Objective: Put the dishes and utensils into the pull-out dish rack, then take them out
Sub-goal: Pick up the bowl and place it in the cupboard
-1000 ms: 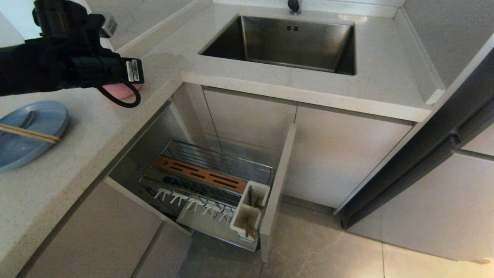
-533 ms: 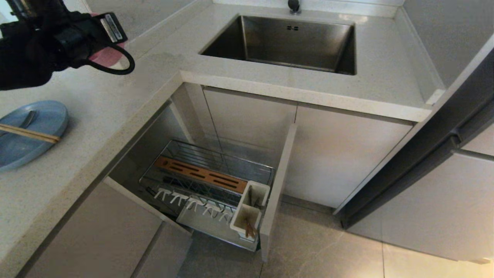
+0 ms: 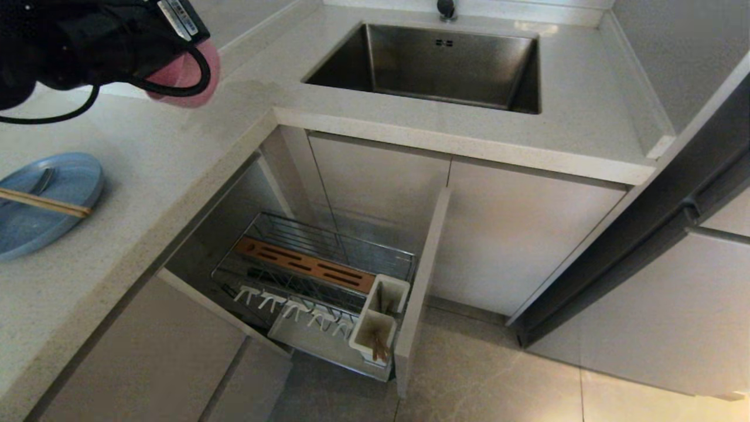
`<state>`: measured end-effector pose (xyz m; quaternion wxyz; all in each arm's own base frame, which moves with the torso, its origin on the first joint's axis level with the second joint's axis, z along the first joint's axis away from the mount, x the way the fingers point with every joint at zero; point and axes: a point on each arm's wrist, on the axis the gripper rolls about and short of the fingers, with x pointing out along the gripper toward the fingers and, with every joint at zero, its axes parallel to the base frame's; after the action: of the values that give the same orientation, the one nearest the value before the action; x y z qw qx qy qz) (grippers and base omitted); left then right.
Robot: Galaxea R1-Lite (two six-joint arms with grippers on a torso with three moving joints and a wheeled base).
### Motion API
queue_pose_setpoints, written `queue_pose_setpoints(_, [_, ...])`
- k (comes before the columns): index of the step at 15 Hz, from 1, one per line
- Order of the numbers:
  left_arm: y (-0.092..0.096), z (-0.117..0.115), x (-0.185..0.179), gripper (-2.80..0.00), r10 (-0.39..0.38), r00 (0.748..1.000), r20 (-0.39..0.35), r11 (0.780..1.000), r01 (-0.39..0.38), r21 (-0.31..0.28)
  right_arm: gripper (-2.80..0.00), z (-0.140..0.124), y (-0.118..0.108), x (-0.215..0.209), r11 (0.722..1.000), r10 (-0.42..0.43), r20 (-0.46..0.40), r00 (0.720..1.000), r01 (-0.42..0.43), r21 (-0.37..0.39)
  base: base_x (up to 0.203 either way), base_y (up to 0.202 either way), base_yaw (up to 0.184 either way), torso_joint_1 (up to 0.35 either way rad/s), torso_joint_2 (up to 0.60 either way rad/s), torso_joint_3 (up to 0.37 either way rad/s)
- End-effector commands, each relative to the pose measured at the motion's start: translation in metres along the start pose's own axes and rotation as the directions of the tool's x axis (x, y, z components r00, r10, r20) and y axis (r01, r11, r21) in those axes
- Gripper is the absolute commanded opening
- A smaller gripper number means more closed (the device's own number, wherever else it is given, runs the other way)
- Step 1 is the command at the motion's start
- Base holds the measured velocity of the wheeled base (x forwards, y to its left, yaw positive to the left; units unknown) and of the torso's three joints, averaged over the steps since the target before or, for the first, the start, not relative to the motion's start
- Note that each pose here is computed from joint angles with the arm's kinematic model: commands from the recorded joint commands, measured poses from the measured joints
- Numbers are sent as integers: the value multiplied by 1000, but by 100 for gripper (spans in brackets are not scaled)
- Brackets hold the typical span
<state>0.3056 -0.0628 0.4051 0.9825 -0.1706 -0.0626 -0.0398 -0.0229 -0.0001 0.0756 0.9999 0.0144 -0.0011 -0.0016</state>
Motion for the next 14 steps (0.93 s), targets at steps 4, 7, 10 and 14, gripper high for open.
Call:
queue_pose_setpoints(4, [-53,21,-55,-280,-214,976,27,975,215,-57,-280,0,0,0,1000,0,1,1000,0,0,0,0,0,0,0,0])
queue_pose_setpoints(7, [-71,18,-77,-280,-233,971,-43,972,231,-51,-280,0,0,0,1000,0,1,1000,0,0,0,0,0,0,0,0])
queue_pose_setpoints(10, [-84,18,-108,-280,-225,967,-122,971,214,-103,-280,0,0,0,1000,0,1,1000,0,0,0,0,0,0,0,0])
queue_pose_setpoints(14, [-92,5,-114,-280,-256,952,-170,907,175,-384,-280,0,0,0,1000,0,1,1000,0,0,0,0,0,0,0,0])
